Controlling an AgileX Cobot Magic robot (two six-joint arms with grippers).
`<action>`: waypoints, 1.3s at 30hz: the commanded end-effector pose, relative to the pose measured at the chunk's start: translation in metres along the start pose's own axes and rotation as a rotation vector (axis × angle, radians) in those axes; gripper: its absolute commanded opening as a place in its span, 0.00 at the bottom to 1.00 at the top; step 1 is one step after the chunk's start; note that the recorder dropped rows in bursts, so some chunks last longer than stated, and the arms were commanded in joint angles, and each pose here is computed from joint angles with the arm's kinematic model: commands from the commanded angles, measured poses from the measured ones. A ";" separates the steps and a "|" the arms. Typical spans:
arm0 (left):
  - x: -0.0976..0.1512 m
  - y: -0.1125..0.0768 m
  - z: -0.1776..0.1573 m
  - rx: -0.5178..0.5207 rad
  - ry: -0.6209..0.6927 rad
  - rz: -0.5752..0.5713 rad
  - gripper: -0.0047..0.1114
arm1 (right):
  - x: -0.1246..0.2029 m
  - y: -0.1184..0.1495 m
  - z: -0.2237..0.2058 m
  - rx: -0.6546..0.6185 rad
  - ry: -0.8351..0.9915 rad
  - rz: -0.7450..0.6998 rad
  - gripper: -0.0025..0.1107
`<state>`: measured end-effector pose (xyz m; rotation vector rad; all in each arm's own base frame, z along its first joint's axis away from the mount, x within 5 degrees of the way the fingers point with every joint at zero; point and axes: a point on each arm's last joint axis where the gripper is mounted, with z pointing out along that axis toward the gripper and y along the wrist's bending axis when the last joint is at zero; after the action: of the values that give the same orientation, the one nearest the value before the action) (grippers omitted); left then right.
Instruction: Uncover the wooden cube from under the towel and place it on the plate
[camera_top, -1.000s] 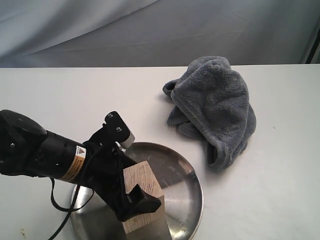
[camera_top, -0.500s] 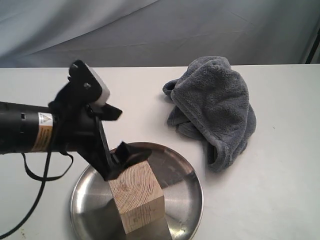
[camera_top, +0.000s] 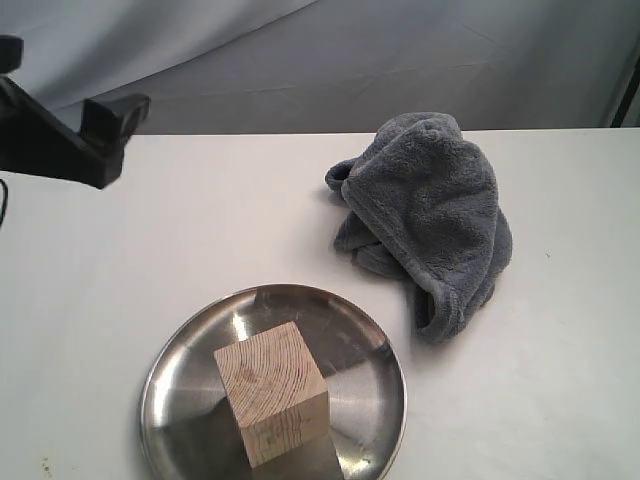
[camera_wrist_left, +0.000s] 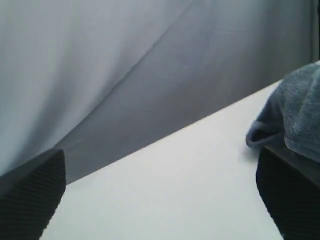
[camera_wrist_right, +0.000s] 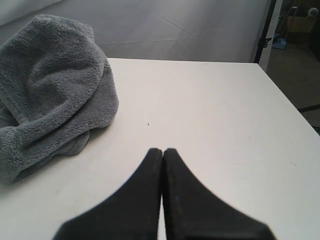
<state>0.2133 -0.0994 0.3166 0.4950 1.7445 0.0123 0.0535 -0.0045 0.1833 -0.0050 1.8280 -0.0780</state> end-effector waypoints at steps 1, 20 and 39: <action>-0.017 0.013 -0.028 -0.047 -0.108 -0.099 0.84 | 0.001 0.000 0.000 0.005 -0.003 0.009 0.02; -0.012 0.022 -0.123 0.090 -0.382 -0.176 0.04 | 0.001 0.000 0.000 0.005 -0.003 0.009 0.02; -0.012 0.019 -0.126 0.125 -0.392 -0.193 0.04 | 0.001 0.000 0.000 0.005 -0.003 0.009 0.02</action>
<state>0.1045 -0.0517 0.3645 0.3811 1.4021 -0.2827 0.0535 -0.0045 0.1833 -0.0050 1.8280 -0.0780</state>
